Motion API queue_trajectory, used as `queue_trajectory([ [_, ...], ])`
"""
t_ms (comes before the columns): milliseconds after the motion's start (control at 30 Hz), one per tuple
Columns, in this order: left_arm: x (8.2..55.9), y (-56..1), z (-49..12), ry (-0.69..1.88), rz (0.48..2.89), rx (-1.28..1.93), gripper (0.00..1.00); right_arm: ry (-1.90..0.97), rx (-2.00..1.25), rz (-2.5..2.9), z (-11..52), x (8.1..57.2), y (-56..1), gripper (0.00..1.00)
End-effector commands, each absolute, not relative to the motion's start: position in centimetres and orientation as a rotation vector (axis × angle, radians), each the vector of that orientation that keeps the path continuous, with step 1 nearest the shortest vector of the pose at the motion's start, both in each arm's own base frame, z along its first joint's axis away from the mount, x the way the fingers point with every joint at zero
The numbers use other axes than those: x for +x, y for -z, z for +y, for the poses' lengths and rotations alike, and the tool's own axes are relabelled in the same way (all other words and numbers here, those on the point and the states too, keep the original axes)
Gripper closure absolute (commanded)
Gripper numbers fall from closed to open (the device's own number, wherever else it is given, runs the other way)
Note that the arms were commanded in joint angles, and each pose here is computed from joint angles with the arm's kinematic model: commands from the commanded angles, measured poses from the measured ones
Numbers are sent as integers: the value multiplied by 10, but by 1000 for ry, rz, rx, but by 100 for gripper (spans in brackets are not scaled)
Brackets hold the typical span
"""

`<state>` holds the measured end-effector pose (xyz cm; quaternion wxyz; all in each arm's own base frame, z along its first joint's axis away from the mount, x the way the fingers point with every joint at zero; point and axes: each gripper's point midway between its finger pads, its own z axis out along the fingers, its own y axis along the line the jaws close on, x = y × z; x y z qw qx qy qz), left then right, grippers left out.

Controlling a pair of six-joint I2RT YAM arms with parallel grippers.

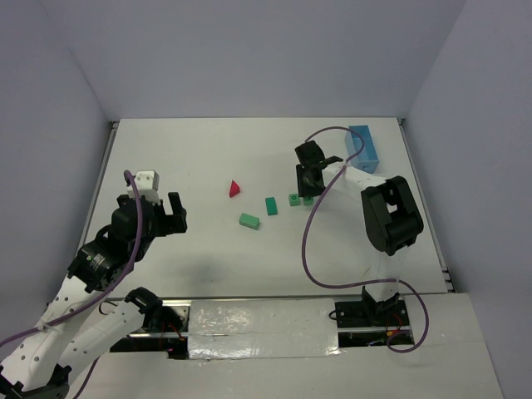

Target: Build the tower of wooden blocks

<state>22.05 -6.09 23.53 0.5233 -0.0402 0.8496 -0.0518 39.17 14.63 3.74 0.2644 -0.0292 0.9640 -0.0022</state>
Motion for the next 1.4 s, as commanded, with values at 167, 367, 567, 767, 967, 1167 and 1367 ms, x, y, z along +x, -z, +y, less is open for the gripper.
queue_trajectory([
  [167,225,-238,-63,127,2013,-86,1,-18,-55,2547,150,412,-57,58],
  [367,225,-238,-63,127,2013,-86,0,-43,-53,2543,156,414,-60,58],
  [567,225,-239,-63,127,2012,-87,1,-47,-55,2550,156,415,-57,56],
  [767,225,-237,-64,126,2016,-85,1,-38,-52,2559,155,412,-53,54],
  [967,226,-236,-64,124,2021,-79,0,-35,-50,2557,153,412,-55,48],
  [1167,226,-236,-65,127,2024,-76,1,-52,-41,2540,155,414,-66,48],
  [1367,226,-235,-67,131,2026,-70,0,-55,-40,2529,154,418,-74,49],
])
